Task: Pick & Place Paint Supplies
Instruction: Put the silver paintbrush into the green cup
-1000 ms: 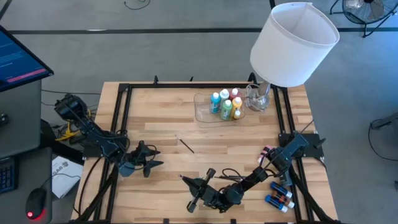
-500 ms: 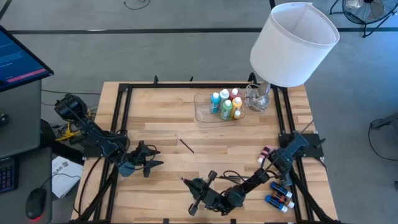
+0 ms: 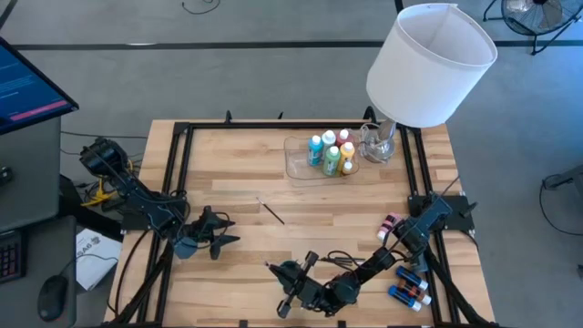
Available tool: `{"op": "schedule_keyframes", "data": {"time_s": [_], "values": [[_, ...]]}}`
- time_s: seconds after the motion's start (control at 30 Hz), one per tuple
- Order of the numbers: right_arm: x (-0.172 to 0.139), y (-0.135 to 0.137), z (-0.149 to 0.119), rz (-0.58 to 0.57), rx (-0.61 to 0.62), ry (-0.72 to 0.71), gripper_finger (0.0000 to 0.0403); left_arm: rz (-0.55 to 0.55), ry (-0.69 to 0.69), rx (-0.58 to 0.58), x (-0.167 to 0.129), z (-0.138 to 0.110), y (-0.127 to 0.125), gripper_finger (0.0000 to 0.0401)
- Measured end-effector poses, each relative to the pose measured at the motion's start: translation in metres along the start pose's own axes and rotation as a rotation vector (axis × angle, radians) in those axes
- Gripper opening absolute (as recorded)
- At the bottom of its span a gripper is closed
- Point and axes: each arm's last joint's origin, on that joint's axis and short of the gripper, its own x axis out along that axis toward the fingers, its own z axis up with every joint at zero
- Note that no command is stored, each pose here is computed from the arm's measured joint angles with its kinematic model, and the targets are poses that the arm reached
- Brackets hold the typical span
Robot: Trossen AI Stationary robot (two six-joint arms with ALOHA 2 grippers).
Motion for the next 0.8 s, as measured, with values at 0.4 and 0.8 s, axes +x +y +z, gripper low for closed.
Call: {"op": "schedule_keyframes", "data": {"time_s": [0.4, 0.8], "values": [[-0.0011, -0.0008, -0.0022, 0.002, -0.006, 0.004, 0.0001, 0.007, -0.011, 0.001, 0.0000, 0.0004, 0.0002, 0.0186], [0.0024, -0.0028, -0.0042, -0.006, -0.003, 0.006, 0.0001, 0.015, -0.022, 0.004, 0.0000, 0.0007, 0.0004, 0.0186]]}}
